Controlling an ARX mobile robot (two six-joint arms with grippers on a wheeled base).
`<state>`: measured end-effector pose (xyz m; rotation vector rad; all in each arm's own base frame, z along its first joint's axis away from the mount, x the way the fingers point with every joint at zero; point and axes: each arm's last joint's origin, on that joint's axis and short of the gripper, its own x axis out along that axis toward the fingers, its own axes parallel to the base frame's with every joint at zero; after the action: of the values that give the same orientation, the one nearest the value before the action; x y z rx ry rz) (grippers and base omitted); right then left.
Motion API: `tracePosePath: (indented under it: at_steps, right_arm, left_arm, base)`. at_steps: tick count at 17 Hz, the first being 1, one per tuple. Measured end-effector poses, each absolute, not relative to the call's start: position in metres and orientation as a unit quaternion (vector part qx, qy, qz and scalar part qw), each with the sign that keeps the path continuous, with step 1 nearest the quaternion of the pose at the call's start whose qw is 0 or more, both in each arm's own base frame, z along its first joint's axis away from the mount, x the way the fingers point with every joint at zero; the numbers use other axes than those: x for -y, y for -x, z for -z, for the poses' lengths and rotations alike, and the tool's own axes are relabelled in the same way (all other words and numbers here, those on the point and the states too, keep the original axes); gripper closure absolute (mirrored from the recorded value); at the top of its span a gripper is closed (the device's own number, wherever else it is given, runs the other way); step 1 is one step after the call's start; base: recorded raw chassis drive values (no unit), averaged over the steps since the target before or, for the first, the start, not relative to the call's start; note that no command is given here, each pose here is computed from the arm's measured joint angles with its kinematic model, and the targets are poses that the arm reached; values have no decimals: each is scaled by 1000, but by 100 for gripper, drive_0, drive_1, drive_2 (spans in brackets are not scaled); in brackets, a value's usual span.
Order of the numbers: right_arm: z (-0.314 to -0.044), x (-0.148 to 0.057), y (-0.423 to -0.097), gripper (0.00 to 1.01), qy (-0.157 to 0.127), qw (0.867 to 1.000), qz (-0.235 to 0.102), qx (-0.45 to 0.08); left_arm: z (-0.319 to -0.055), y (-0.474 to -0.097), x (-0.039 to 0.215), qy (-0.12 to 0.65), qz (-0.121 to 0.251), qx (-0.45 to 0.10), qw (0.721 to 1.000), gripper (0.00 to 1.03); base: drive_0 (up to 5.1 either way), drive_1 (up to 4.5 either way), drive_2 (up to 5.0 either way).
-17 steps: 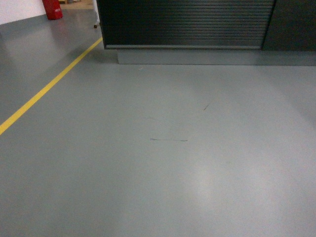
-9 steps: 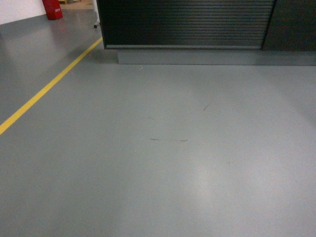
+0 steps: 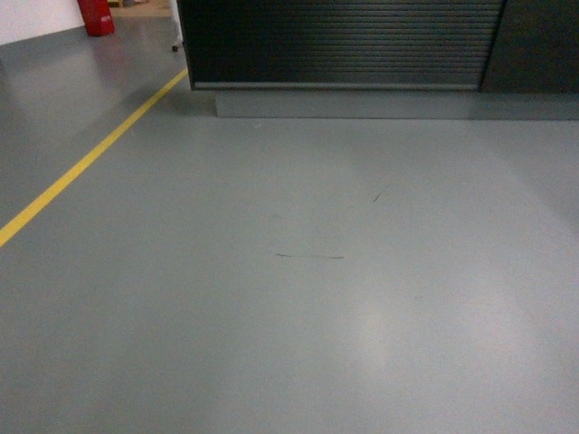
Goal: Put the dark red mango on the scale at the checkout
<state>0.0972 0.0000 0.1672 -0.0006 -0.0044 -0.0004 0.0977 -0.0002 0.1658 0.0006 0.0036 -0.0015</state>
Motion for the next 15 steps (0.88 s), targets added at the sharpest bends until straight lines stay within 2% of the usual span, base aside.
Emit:
tracePosePath:
  at_steps: [2,15]
  right_arm:
    - [-167,0,-97,3,0,1000,0,2]
    - [-167,0,-97,3,0,1000,0,2]
  left_arm:
    - [-166,-98,0,0,1,-1,1000,5]
    - [-166,-98,0,0,1,-2,1000,5]
  base:
    - [-2,247,-251]
    - [1,423,-422]
